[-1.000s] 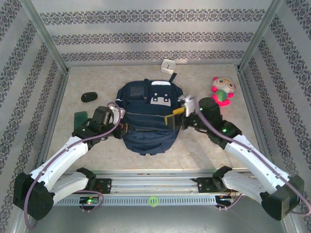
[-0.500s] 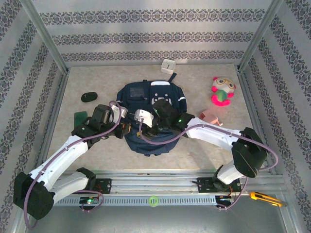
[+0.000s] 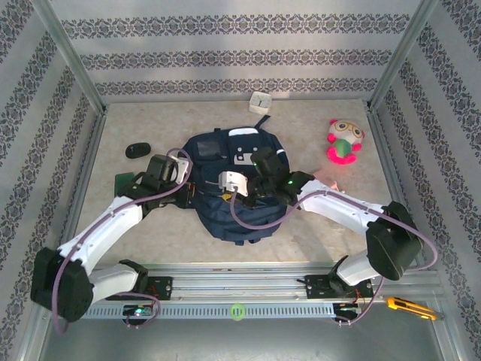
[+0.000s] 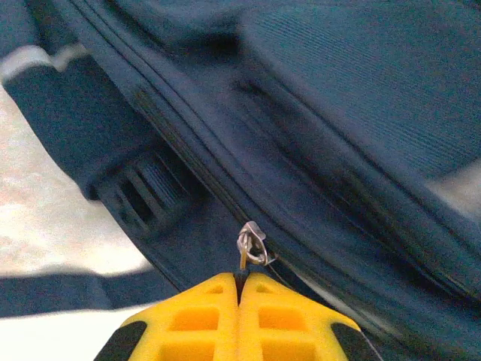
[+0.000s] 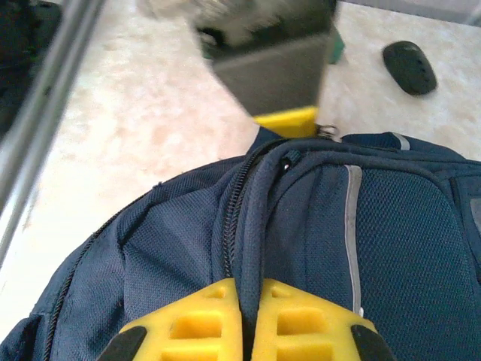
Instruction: Pack books, pencil case, and school supplies into a backpack
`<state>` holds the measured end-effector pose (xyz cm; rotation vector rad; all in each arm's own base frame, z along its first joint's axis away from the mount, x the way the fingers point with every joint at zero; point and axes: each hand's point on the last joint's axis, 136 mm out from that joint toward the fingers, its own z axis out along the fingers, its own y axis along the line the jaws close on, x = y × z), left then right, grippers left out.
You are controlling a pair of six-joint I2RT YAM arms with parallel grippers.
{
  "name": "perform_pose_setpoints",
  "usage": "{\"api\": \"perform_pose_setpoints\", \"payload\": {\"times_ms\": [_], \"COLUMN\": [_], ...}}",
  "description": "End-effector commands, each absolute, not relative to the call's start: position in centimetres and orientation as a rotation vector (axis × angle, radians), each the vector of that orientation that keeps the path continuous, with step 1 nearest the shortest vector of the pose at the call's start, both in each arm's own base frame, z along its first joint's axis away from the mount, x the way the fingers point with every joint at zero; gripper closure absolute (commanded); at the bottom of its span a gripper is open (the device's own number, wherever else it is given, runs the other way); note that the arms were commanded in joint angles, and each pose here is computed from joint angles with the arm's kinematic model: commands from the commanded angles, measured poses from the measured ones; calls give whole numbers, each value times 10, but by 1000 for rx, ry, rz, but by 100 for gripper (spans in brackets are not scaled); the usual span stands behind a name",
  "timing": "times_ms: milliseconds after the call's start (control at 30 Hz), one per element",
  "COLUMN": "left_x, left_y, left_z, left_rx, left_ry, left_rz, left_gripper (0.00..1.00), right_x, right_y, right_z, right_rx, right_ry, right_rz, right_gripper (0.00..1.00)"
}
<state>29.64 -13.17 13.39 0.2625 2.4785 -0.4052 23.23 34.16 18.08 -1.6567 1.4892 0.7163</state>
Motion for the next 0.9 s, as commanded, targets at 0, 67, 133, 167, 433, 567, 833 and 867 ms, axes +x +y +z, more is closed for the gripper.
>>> {"api": "perform_pose_setpoints", "payload": {"times_ms": [0, 67, 133, 167, 433, 567, 833, 867], "left_x": [342, 359, 378, 385, 391, 363, 312, 310], "left_y": [-96, -88, -82, -81, -90, -82, -54, -54], "left_z": [137, 130, 125, 126, 154, 183, 192, 189], "left_rx": [166, 141, 112, 100, 54, -12, -222, -232], "left_ry": [2431, 2438, 2432, 2424, 2373, 2318, 2292, 2303], "left_rz": [-212, -185, -179, -195, -303, -319, -266, -272], "left_gripper": [100, 100, 100, 100, 60, 47, 36, 35], "right_x": [196, 193, 195, 199, 252, 286, 334, 333], "right_y": [337, 334, 332, 332, 333, 340, 368, 371], "right_z": [214, 219, 220, 220, 212, 215, 190, 188], "right_rx": [-1728, -1721, -1700, -1685, -1518, -1434, -1339, -1347], "right_ry": [1261, 1251, 1264, 1280, 1450, 1513, 1575, 1567], "right_rz": [875, 877, 857, 840, 642, 597, 533, 551], "right_gripper": [100, 100, 100, 100, 100, 100, 100, 100]}}
